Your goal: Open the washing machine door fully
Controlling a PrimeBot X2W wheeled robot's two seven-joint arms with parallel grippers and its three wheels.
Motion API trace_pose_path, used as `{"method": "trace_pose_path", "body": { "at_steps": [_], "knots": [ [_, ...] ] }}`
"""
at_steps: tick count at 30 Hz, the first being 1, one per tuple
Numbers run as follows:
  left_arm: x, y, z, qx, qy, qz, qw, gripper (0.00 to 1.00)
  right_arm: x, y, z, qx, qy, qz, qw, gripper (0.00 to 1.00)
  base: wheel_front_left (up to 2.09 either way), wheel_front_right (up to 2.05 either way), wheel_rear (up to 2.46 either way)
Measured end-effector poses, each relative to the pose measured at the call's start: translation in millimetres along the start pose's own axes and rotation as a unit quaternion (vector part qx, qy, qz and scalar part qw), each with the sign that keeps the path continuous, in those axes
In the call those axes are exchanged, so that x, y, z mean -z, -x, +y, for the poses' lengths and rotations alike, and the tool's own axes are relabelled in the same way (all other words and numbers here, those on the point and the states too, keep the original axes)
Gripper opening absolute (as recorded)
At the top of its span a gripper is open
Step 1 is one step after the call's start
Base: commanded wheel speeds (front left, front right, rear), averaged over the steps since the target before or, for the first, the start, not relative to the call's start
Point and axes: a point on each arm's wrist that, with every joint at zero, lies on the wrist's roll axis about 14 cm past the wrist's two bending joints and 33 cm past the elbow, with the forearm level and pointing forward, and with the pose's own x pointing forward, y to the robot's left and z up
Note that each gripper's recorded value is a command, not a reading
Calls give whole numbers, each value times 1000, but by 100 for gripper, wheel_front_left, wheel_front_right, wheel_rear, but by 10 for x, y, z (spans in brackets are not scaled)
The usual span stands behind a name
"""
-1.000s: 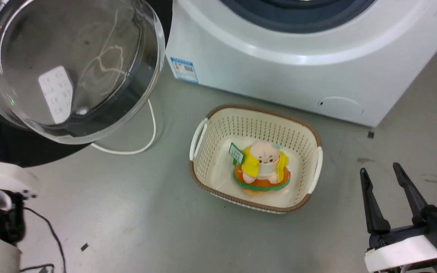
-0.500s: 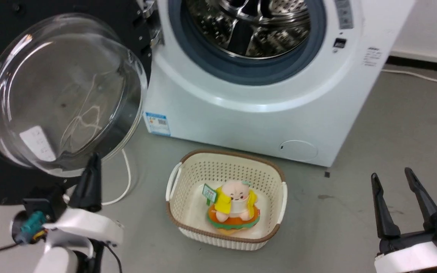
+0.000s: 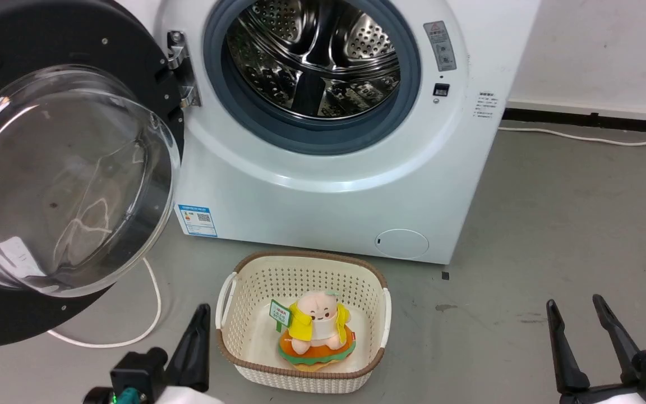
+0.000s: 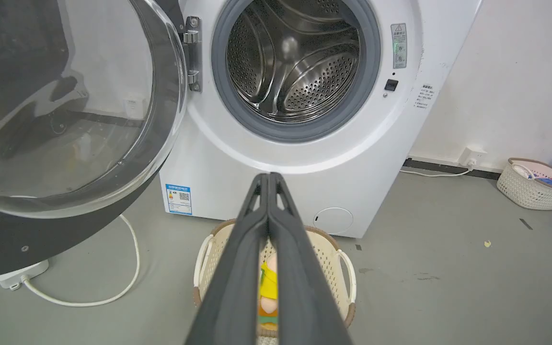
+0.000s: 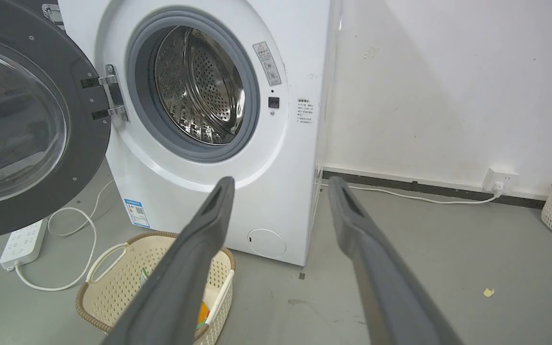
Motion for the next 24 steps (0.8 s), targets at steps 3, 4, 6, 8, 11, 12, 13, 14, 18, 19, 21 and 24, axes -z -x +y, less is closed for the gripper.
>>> {"method": "trace_pose_path", "body": {
  "at_steps": [3,4,6,8,11,12,13,14,18,19,21,24],
  "knots": [
    [47,18,-22,3,-7,5,1000,0,44,25,-14,3,-8,7,1000,100,0,0,0],
    [60,22,-40,6,-10,7,1000,0,83,38,-8,3,-9,14,1000,100,0,0,0],
    [85,29,-69,12,-15,10,1000,0,109,45,1,2,-12,18,1000,100,0,0,0],
    [112,36,-77,13,-19,14,1000,73,124,50,4,2,-14,20,1000,100,0,0,0],
    [135,38,-69,12,-27,17,999,100,141,57,3,3,-14,23,1000,100,0,0,0],
    [140,39,-73,13,-27,18,999,100,146,59,2,3,-14,23,1000,100,0,0,0],
    [145,39,-78,13,-27,19,999,100,148,60,1,3,-15,24,1000,100,0,0,0],
    [151,40,-78,13,-28,20,999,100,150,61,1,3,-15,24,1000,100,0,0,0],
    [155,42,-102,16,-30,20,999,100,160,64,4,3,-19,25,1000,100,0,0,0],
    [155,43,-108,16,-32,20,999,100,160,64,6,3,-19,25,1000,100,0,0,0],
    [153,45,-121,17,-31,19,999,100,157,64,6,3,-18,25,1000,100,0,0,0],
    [144,43,-124,17,-32,18,999,100,156,64,7,3,-19,25,1000,100,0,0,0]
  ]
}}
